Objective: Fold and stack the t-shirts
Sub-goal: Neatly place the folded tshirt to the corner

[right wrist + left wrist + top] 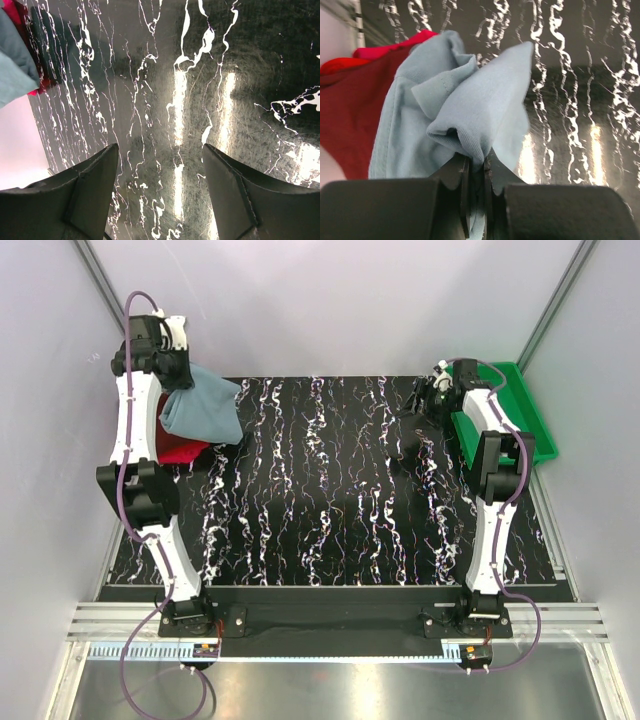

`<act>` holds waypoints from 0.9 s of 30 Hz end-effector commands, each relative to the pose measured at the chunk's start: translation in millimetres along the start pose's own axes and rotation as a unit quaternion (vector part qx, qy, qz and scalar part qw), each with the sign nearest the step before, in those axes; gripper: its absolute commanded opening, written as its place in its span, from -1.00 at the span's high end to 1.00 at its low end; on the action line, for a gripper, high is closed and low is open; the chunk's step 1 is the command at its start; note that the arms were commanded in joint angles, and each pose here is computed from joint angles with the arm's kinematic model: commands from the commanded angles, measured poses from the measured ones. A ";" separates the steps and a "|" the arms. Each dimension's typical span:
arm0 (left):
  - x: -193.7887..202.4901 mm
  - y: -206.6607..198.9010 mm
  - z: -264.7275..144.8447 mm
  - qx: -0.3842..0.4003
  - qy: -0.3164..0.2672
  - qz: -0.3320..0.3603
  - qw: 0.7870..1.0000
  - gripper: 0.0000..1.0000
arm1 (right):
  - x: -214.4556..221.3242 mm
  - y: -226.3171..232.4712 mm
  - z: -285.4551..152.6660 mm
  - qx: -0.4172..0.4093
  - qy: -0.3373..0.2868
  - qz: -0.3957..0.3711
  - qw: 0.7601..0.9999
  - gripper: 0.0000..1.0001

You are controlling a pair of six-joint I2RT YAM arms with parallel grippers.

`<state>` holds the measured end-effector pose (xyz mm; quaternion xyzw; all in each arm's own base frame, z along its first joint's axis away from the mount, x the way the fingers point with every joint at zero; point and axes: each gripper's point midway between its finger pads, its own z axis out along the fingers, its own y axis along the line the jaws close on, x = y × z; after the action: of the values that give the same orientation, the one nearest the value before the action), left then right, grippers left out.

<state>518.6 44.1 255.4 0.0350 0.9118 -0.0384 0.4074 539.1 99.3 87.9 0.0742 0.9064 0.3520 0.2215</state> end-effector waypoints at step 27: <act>-72.9 97.9 -61.1 -0.276 -0.104 0.056 0.954 1.00 | -9.0 29.1 -26.7 -0.013 -0.028 -0.032 0.999 -0.51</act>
<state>523.2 119.2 281.3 -0.0064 0.8906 0.1697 0.4219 531.1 99.6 85.5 0.0771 0.9081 0.3517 0.2137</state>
